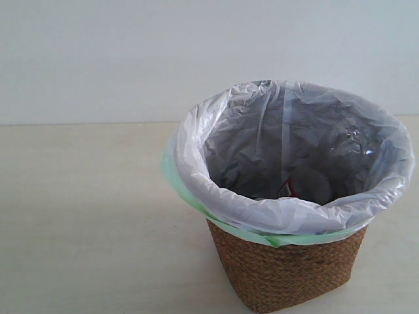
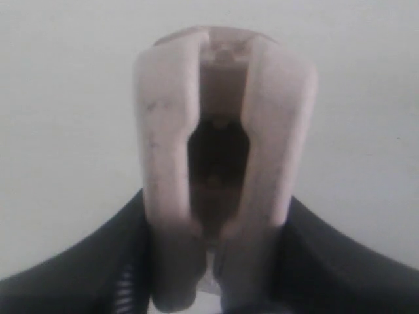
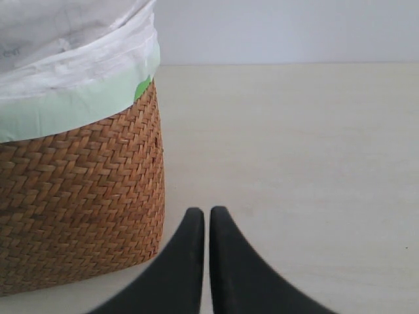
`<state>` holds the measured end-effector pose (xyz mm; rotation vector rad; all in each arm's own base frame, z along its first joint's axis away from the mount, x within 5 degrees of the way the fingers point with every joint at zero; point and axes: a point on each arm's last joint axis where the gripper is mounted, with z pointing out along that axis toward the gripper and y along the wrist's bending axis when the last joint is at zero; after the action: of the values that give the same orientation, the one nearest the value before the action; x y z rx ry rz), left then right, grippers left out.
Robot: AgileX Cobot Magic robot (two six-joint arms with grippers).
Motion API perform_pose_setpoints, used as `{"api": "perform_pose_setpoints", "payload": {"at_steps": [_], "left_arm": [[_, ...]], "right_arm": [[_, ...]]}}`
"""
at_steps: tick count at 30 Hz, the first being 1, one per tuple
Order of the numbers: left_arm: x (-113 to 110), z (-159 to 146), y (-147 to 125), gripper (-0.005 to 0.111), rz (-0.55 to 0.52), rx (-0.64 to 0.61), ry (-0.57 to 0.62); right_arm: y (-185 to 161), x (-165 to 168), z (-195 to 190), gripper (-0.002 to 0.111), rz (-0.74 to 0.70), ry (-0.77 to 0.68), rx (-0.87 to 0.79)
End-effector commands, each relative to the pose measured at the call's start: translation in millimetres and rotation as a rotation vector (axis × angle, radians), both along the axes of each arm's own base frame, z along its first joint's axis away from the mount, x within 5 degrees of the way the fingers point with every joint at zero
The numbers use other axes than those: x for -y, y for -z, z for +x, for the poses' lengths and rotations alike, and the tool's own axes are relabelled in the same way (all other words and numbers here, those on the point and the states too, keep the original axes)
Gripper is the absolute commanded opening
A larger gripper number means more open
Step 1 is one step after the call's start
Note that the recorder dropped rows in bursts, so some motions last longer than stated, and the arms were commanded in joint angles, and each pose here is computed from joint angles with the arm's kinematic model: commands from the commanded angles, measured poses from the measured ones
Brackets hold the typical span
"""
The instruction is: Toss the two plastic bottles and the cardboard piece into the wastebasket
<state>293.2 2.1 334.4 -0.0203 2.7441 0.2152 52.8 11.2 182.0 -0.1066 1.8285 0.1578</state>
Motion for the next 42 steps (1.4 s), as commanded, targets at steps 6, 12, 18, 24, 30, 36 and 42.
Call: {"api": "perform_pose_setpoints", "payload": {"at_steps": [6,12,18,24,30,36,42], "left_arm": [[137,0,-48,0.006,-0.806,0.375,0.851],[167,-12,-118,0.073,-1.09,0.577,0.877],[160,-4,-107,0.109,-0.97,0.475,0.719],[165,1,-101,0.109,-1.026,0.422,0.679],[157,0,-99,0.109,-0.924,0.426,0.696],[136,2,-86,0.109,-0.707,0.355,0.663],[99,3,-56,0.109,-0.278,0.112,0.49]], "right_arm": [[-1,1,0,0.0,-0.009,0.006,0.011],[-1,1,0,0.0,-0.009,0.006,0.011],[-1,1,0,0.0,-0.009,0.006,0.011],[-1,1,0,0.0,-0.009,0.006,0.011],[-1,1,0,0.0,-0.009,0.006,0.011],[-1,1,0,0.0,-0.01,0.006,0.009],[-1,1,0,0.0,-0.01,0.006,0.009]]}}
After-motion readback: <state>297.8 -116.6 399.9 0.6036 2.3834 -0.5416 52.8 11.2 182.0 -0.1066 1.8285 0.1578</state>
